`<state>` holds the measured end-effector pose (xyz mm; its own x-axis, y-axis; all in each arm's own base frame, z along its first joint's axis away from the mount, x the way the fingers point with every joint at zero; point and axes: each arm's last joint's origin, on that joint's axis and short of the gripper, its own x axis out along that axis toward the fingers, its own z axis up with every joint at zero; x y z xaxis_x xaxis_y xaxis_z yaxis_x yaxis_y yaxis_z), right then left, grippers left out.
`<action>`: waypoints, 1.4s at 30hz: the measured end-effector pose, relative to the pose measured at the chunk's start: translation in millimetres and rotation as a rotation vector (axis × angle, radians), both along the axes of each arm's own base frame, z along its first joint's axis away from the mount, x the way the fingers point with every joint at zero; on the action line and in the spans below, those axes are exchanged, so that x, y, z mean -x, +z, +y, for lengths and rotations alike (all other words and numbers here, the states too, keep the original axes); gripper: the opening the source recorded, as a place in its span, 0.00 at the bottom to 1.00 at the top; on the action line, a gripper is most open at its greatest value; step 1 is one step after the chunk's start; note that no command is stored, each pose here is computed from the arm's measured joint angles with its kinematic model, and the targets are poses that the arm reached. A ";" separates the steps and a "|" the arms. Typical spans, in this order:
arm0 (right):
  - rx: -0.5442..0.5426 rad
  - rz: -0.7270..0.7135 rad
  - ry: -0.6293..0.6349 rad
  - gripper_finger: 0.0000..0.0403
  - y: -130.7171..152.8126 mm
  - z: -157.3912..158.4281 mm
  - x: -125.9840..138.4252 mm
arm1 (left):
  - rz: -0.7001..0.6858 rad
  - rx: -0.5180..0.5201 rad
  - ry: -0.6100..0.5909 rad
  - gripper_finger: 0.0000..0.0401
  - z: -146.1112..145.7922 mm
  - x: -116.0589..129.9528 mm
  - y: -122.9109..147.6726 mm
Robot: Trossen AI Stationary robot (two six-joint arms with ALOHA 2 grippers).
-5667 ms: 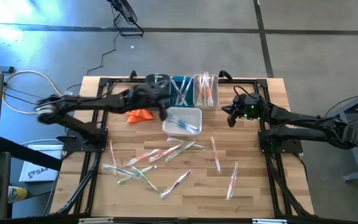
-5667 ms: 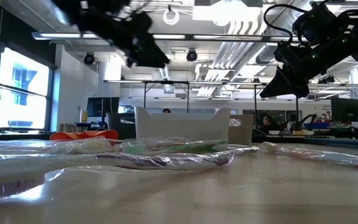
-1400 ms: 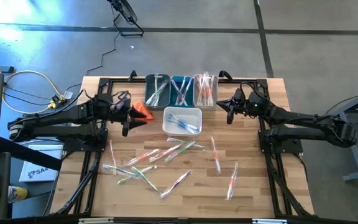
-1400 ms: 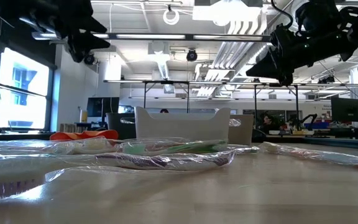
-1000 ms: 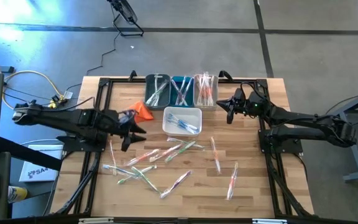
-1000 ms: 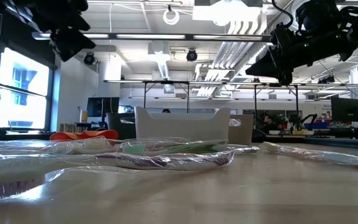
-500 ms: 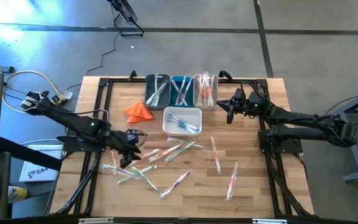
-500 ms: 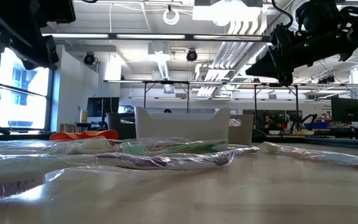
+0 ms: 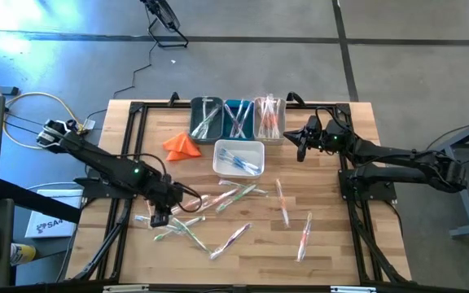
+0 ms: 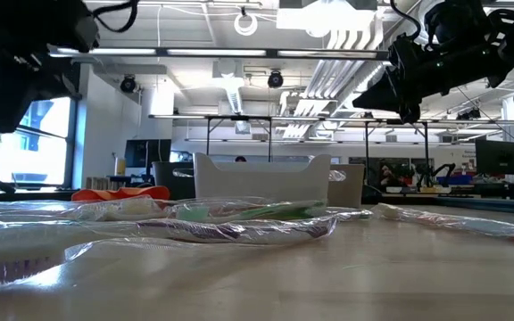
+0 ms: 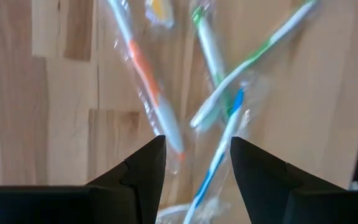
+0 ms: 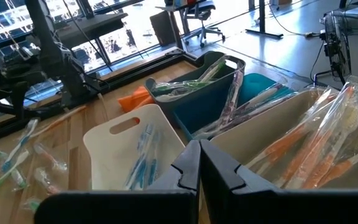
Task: Pick & Place Toothbrushes
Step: Put the blue toothbrush into the white bin
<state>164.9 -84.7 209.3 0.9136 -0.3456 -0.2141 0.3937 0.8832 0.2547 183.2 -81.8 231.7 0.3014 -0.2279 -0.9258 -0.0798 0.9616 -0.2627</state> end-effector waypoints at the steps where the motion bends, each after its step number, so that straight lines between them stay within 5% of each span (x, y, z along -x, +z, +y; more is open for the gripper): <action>1: 0.003 0.001 0.001 0.01 0.0 0.0 0.0 | 0.017 -0.008 0.000 0.44 -0.1 -0.3 -2.0; 11: 0.020 0.009 0.004 0.01 -0.1 0.0 0.1 | 0.227 -0.020 -0.043 0.44 -2.3 0.6 -20.6; 26: 0.020 0.011 0.004 0.01 -0.4 -0.1 0.2 | 0.317 -0.090 -0.238 0.44 -33.5 2.4 -44.5; 42: 0.020 0.011 0.004 0.01 -0.4 -0.1 0.2 | 0.357 -0.075 -0.229 0.44 -43.4 -9.5 -65.4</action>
<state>164.7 -84.7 208.9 0.9126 -0.3463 -0.2174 0.3930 0.8895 0.2329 192.6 -125.1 166.4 -0.0916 -0.1802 -0.9794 0.0641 0.9804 -0.1864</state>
